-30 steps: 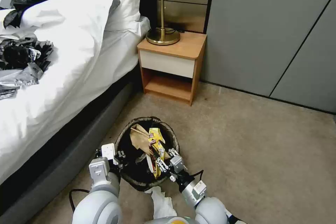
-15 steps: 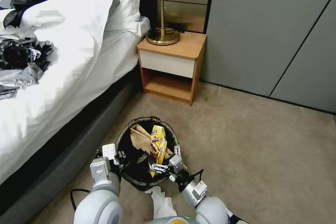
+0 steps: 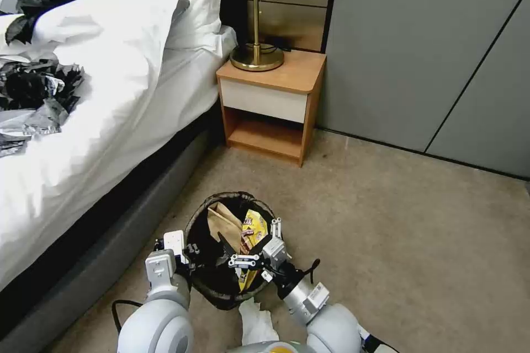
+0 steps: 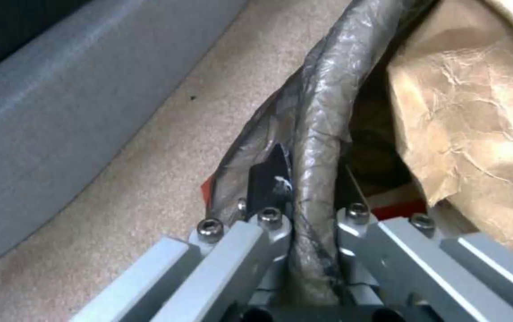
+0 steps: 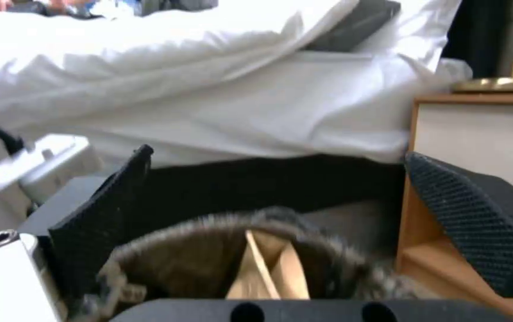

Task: Pick up the trash bin, then pick up the garbage from the floor and place it into the trash bin.

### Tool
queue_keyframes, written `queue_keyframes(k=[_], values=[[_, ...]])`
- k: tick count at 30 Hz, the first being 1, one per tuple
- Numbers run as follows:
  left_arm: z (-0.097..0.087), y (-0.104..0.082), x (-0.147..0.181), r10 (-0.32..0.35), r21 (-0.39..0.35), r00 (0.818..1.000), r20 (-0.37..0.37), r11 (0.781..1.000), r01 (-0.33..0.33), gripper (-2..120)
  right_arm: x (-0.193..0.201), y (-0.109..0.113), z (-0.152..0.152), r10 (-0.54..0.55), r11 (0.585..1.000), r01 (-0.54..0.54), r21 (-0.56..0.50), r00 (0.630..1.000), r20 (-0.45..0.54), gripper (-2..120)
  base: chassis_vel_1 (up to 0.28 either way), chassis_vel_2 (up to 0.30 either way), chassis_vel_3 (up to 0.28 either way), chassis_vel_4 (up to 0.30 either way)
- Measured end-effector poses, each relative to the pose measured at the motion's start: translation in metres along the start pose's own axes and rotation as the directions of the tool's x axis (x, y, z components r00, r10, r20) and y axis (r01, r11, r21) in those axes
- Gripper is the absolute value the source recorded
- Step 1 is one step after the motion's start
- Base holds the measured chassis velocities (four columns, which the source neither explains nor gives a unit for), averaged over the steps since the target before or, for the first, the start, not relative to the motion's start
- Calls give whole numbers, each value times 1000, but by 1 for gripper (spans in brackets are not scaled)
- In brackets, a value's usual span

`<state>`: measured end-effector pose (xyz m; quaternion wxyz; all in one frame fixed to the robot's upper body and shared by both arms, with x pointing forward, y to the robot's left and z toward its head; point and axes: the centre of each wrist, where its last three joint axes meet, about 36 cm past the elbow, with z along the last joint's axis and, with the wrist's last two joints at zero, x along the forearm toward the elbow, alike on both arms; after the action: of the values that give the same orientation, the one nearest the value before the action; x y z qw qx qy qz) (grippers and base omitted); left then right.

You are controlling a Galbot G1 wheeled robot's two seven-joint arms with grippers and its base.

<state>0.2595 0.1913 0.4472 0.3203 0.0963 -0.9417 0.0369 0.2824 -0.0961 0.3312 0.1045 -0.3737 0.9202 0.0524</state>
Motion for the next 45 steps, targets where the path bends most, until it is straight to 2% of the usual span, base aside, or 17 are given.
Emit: queue_keyframes(k=[7, 13, 15, 16, 18, 19, 21, 27, 34, 37, 42, 45], values=[[1, -1, 1, 0, 1, 1000, -6, 1000, 0, 0, -3, 1, -8, -5, 1000, 5, 5, 1000, 25, 100, 0, 0, 0, 0], [1, 2, -2, -8, 0, 1000, -7, 1000, 8, 0, -13, -4, -42, 23, 999, -28, 35, 991, 130, 100, 0, 0, 0, 0], [1, 2, -4, -11, 3, 1000, -11, 1000, 11, 0, -17, -10, -64, 74, 995, -86, 54, 978, 195, 100, 0, 0, 0, 0], [1, 2, -4, -11, 3, 1000, -11, 1000, 11, 0, -17, -10, -64, 74, 995, -86, 54, 978, 195, 100, 0, 0, 0, 0], [1, 3, -5, -12, 9, 1000, -16, 1000, 13, 0, -14, -16, -83, 168, 979, -191, 66, 951, 261, 100, 0, 0, 0, 0], [1, 3, -5, -12, 9, 1000, -16, 1000, 13, 0, -14, -16, -83, 168, 979, -191, 66, 951, 261, 100, 0, 0, 0, 0], [0, 4, -5, -14, 14, 1000, -17, 1000, 14, 0, -4, -19, -91, 258, 956, -287, 62, 922, 288, 100, 0, 0, 0, 0], [-3, 6, -4, -16, 21, 1000, -10, 1000, 17, 0, 20, -27, -88, 343, 917, -387, 97, 889, 303, 100, 0, 0, 0, 0], [-5, 7, -3, -21, 27, 1000, -7, 999, 21, 0, 36, -37, -83, 392, 889, -442, 121, 869, 302, 100, 0, 0, 0, 0], [-6, 8, -2, -23, 35, 1000, -6, 999, 23, 0, 45, -44, -70, 426, 868, -478, 135, 856, 294, 100, 0, 0, 0, 0], [-7, 8, -1, -23, 37, 1000, -5, 999, 23, 0, 47, -46, -65, 437, 861, -489, 138, 852, 290, 100, 0, 0, 0, 0], [-7, 8, -1, -21, 41, 1000, -5, 999, 21, 0, 45, -47, -60, 473, 843, -523, 125, 832, 291, 100, 0, 0, 0, 0]])
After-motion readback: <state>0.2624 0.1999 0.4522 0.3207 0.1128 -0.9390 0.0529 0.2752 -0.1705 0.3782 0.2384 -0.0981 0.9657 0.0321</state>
